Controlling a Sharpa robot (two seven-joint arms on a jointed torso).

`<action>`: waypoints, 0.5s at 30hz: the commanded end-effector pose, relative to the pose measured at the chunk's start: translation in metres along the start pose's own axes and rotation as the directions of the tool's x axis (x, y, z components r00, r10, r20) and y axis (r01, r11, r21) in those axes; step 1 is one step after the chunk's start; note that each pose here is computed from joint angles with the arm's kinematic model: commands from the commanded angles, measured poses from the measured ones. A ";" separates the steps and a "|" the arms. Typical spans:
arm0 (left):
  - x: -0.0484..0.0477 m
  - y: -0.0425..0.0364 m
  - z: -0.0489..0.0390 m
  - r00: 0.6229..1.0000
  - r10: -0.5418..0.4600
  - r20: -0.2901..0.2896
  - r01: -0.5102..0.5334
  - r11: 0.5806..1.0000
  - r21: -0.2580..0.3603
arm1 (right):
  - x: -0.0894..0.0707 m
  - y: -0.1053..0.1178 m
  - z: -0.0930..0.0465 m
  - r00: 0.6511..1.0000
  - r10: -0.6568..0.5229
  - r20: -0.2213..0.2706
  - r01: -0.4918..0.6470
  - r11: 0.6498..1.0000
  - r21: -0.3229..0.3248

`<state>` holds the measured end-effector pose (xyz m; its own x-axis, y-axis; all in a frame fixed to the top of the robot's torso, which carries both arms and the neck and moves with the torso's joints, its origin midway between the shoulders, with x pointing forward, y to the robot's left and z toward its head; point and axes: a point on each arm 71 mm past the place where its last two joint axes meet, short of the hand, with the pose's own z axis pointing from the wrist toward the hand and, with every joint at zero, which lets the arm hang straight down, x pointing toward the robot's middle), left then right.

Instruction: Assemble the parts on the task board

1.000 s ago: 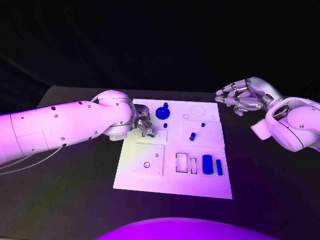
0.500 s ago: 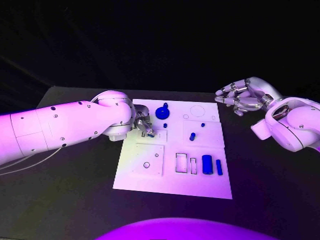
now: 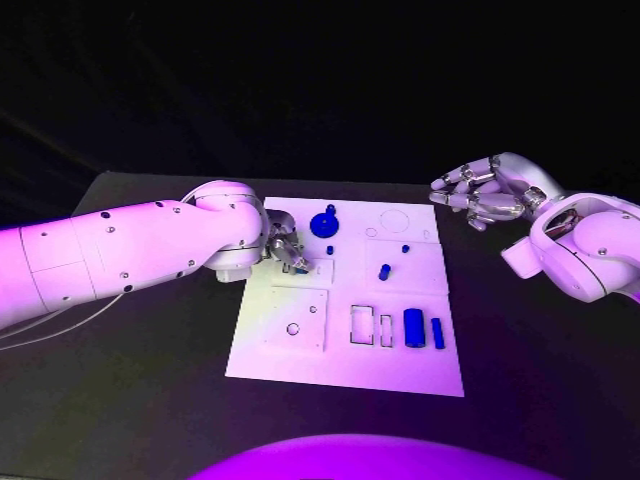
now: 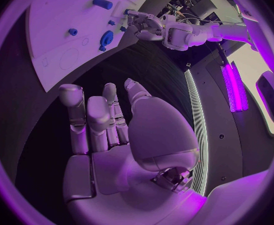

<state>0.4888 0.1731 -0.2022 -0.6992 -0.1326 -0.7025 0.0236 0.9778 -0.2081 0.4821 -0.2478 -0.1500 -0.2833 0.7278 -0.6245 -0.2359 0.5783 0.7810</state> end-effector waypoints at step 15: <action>0.0016 0.0017 0.0016 0.999 -0.036 -0.019 0.036 0.999 -0.023 | 0.000 0.000 0.000 1.000 -0.006 -0.001 0.006 1.000 -0.004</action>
<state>0.4885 0.1727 -0.2033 -0.7131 -0.1468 -0.6855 0.0050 0.9768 -0.2143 0.4822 -0.2480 -0.1500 -0.2829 0.7278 -0.6247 -0.2354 0.5786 0.7809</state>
